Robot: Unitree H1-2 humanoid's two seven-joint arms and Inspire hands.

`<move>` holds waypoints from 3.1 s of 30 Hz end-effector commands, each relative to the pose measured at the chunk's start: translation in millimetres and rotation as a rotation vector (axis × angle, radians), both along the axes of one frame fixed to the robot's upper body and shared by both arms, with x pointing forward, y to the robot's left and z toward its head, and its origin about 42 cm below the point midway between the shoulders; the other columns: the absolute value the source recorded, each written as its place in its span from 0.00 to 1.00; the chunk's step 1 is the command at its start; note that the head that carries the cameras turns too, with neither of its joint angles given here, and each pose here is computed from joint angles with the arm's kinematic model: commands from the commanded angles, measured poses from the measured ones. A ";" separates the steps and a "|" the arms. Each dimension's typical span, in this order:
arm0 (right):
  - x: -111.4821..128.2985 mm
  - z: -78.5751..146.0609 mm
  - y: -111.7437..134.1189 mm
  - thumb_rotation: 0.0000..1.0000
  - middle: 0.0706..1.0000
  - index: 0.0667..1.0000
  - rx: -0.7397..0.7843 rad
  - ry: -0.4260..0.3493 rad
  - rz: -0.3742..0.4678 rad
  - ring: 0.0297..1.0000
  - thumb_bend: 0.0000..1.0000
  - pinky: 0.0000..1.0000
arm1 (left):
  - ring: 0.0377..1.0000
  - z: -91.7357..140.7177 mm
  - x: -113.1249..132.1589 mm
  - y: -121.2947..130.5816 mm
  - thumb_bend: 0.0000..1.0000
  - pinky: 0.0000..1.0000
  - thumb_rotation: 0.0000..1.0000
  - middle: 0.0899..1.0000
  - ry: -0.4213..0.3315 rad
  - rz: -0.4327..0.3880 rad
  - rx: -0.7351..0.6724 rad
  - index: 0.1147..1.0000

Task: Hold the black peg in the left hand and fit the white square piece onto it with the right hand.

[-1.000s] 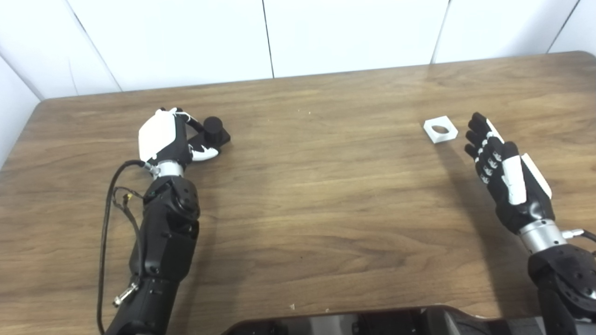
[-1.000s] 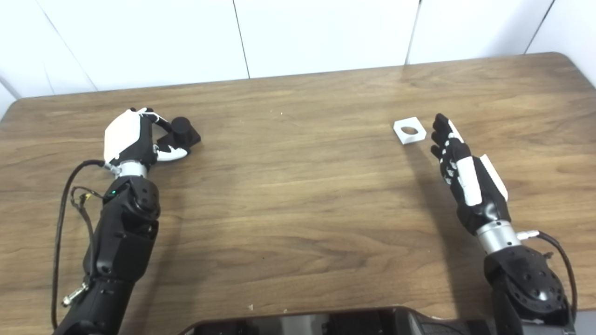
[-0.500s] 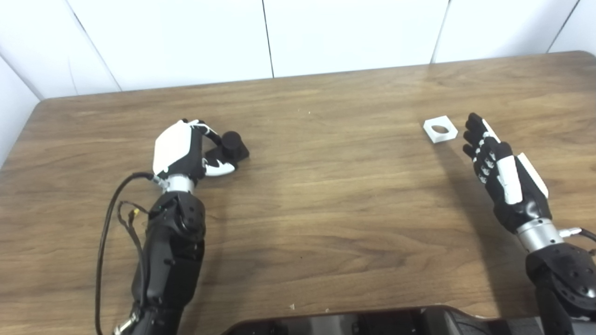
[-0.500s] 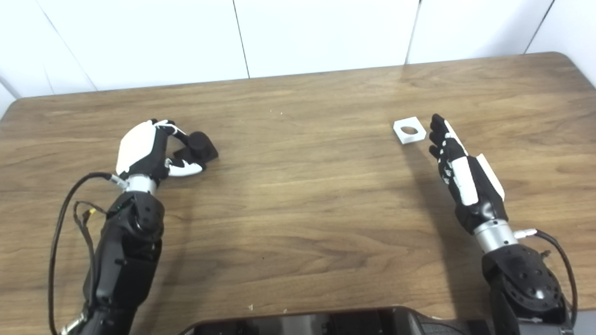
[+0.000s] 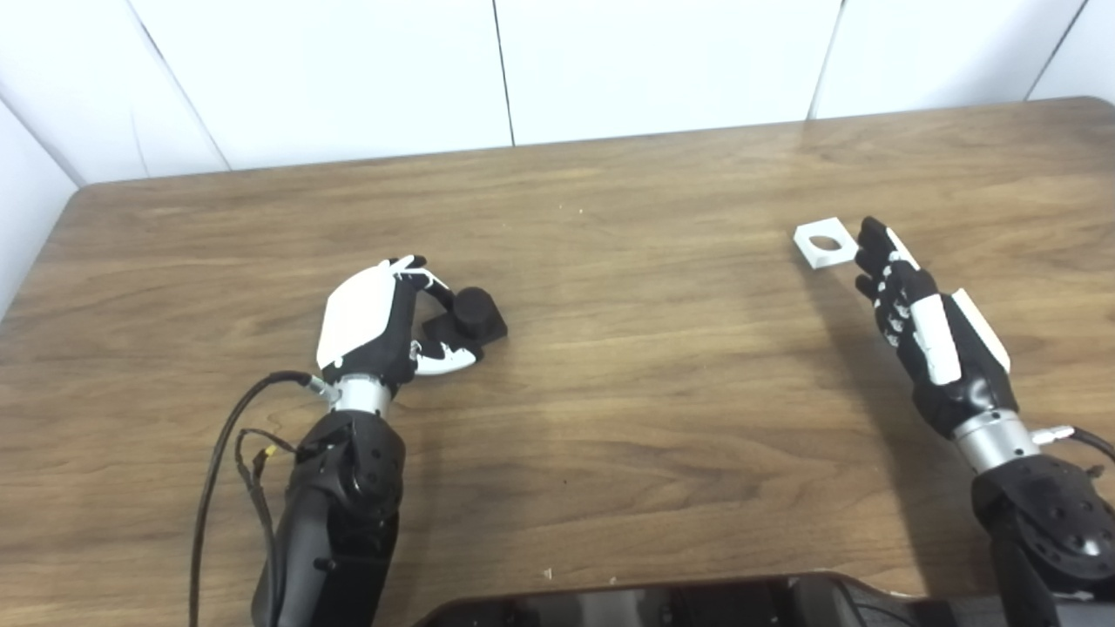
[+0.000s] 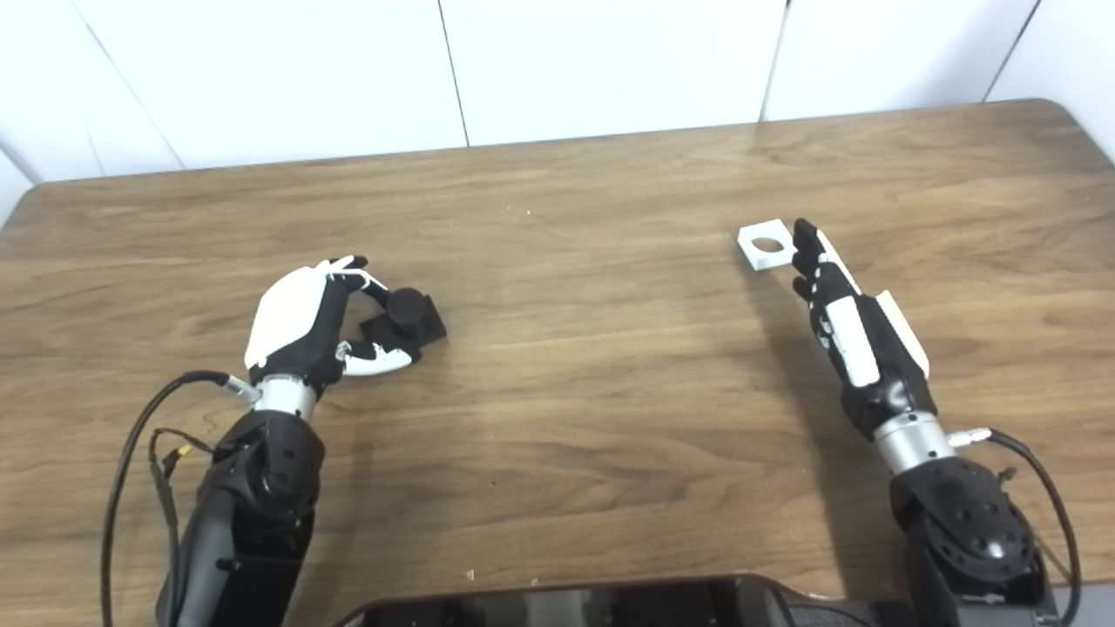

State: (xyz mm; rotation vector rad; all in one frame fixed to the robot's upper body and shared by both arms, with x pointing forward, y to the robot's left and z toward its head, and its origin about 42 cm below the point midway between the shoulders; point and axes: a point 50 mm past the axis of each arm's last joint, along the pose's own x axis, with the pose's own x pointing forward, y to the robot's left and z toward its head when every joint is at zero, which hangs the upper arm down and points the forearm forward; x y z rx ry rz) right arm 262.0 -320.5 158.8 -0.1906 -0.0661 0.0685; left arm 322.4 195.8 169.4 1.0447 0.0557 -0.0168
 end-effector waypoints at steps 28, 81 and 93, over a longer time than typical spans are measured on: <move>3.0 21.6 6.3 1.00 1.00 0.98 -0.001 -0.084 0.006 1.00 0.73 1.00 | 0.97 12.1 -39.0 -31.4 0.51 0.97 0.08 0.88 -0.039 -0.185 0.013 0.43; 19.0 44.0 8.4 0.92 1.00 0.95 -0.116 -0.113 -0.006 1.00 0.73 1.00 | 0.99 3.5 -62.6 -55.9 0.50 0.90 0.08 0.90 0.108 -0.338 -0.089 0.43; 43.2 72.4 7.8 0.84 1.00 0.95 -0.125 -0.172 -0.014 1.00 0.72 1.00 | 1.00 1.5 -63.2 -53.6 0.50 0.91 0.08 0.90 0.104 -0.347 -0.061 0.43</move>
